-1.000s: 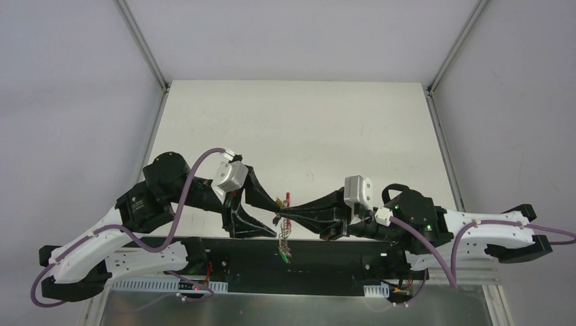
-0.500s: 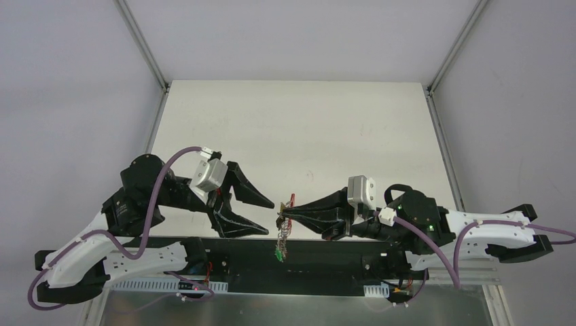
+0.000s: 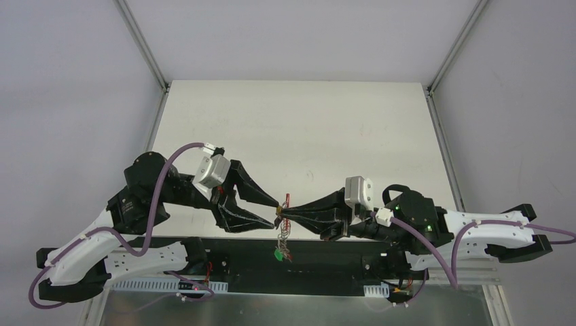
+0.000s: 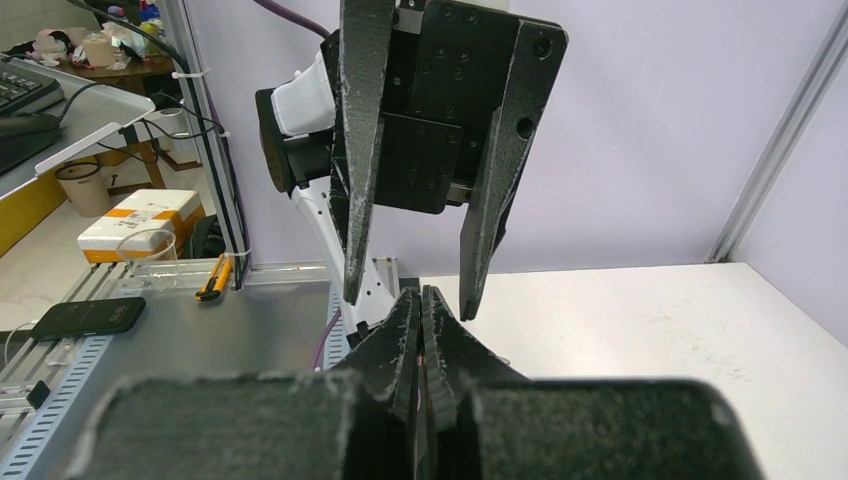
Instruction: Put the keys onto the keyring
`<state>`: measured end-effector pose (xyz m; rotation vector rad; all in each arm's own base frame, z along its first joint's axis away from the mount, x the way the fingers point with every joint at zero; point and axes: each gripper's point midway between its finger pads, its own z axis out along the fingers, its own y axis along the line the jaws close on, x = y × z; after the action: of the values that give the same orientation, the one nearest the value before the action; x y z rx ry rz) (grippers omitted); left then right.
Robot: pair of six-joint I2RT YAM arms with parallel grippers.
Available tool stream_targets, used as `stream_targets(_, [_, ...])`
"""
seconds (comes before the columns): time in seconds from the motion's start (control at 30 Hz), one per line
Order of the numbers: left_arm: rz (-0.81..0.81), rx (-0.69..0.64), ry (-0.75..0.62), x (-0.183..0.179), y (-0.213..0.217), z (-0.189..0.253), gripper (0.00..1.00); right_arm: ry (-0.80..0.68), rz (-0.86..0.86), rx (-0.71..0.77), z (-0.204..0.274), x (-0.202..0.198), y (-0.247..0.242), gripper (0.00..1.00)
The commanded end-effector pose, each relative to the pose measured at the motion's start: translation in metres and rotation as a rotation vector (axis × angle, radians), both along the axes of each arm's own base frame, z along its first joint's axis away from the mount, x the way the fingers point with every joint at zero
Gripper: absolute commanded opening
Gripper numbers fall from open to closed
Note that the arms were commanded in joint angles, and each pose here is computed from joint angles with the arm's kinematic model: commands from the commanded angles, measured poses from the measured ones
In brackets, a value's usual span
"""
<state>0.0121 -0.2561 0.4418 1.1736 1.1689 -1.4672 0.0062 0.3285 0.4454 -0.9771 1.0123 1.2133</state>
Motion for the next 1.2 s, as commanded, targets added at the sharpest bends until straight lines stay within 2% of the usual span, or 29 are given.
stream_targets(0.0, [-0.029,-0.046,-0.014,-0.003,-0.004,0.011,0.44,0.008,-0.008,0.124,0.034,0.001,-0.009,0.0])
stream_targets(0.23, [-0.038,-0.032,-0.002,-0.002,-0.008,0.005,0.37,0.005,-0.005,0.134,0.036,0.0,-0.009,0.0])
stream_targets(0.6, [-0.047,-0.024,0.002,0.0,-0.014,0.001,0.35,0.0,-0.006,0.134,0.037,0.0,-0.008,0.0])
stream_targets(0.73, [-0.05,-0.023,0.004,-0.001,-0.014,0.001,0.26,0.001,-0.008,0.13,0.035,0.001,-0.008,0.0])
stream_targets(0.87, [-0.057,-0.023,0.005,-0.002,-0.014,0.001,0.03,0.002,-0.01,0.131,0.035,0.001,-0.008,0.0])
stream_targets(0.9, [-0.06,-0.021,0.007,-0.002,-0.014,0.001,0.0,0.002,-0.01,0.13,0.035,0.001,-0.008,0.0])
stream_targets(1.17, [-0.065,-0.009,0.014,-0.003,-0.014,0.0,0.0,0.014,-0.021,0.125,0.033,0.004,-0.013,0.0])
